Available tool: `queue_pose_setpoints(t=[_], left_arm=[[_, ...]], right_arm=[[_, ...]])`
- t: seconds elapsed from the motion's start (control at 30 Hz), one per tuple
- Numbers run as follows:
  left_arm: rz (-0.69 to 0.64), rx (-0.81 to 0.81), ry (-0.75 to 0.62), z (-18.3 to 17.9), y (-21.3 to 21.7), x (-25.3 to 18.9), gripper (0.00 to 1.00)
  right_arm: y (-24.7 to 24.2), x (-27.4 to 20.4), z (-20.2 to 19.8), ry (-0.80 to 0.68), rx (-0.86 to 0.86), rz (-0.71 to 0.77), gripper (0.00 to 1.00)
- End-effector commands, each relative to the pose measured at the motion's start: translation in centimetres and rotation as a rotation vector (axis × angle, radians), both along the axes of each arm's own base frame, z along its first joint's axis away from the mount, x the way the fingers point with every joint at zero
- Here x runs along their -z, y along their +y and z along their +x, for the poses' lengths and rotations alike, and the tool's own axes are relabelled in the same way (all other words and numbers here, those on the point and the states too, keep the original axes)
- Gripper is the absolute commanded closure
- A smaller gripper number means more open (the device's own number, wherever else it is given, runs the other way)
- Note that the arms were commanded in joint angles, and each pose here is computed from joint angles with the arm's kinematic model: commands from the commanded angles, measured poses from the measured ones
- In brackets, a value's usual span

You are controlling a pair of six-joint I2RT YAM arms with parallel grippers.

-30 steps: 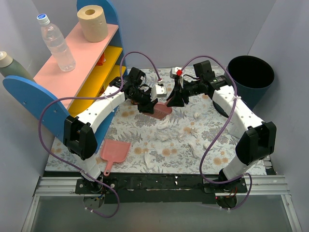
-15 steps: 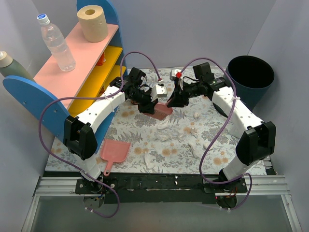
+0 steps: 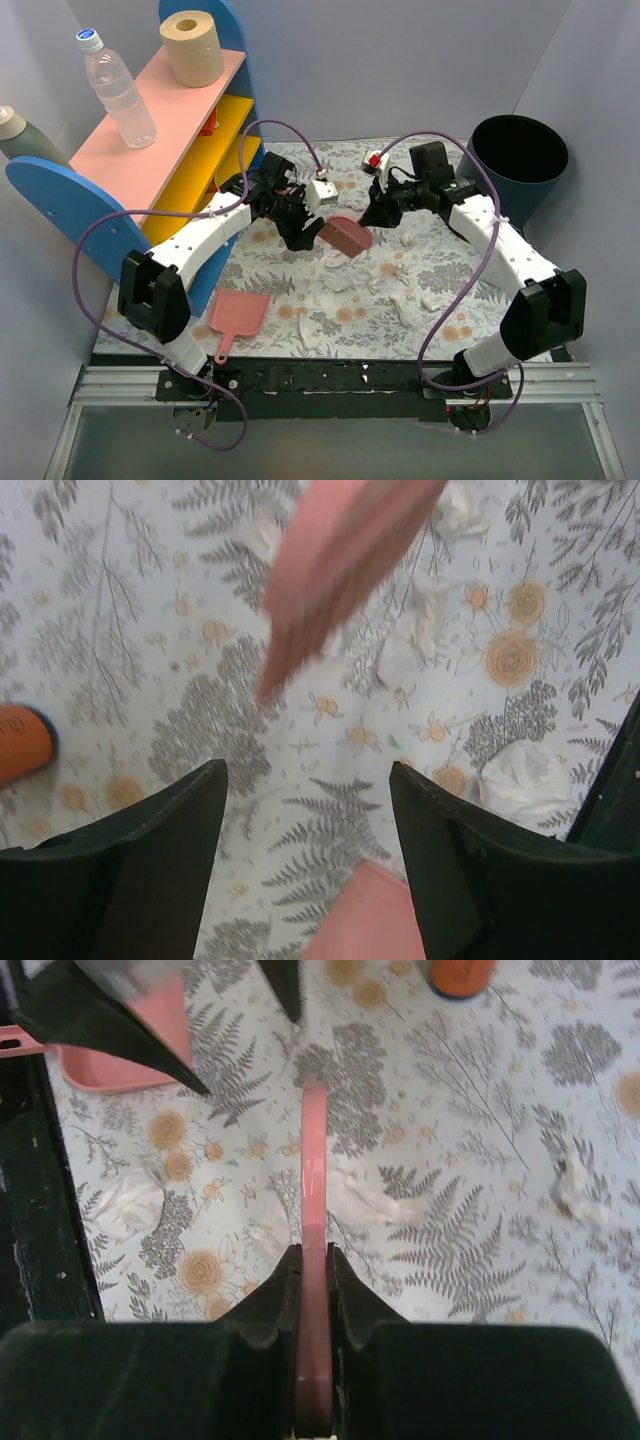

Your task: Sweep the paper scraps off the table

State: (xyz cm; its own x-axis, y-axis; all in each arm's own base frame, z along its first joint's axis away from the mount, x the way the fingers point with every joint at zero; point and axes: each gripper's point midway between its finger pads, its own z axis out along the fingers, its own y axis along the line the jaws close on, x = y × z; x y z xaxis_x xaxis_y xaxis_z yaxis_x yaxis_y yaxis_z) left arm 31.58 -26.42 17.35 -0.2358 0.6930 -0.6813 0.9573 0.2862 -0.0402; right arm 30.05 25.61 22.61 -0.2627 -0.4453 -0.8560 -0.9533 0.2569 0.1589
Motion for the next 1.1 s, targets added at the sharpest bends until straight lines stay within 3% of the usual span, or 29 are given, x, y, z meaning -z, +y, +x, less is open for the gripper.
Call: queue_pose_setpoints(t=[0.0, 0.2, 0.43, 0.63, 1.07], left_arm=[[0.087, -0.142, 0.003, -2.8, 4.1, 0.0, 0.32], [0.29, -0.24, 0.162, -9.5, 10.2, 4.0, 0.31], [0.392, -0.333, 0.304, -14.7, 13.6, 9.3, 0.34], [0.452, -0.378, 0.231, -13.4, 14.8, 11.0, 0.35], [0.43, -0.262, 0.282, -14.4, 12.3, 11.5, 0.48]], right_arm=[[-3.5, -1.0, 1.1, -0.03, 0.227, -0.019, 0.99], [-8.1, -0.6, 2.3, -0.121, 0.572, -0.003, 0.99], [-9.0, 1.8, 0.3, -0.058, 0.545, -0.012, 0.99], [-8.5, 0.9, -0.2, -0.054, 0.515, 0.035, 0.99], [-9.5, 0.0, -0.3, -0.09, 0.524, 0.065, 0.99]])
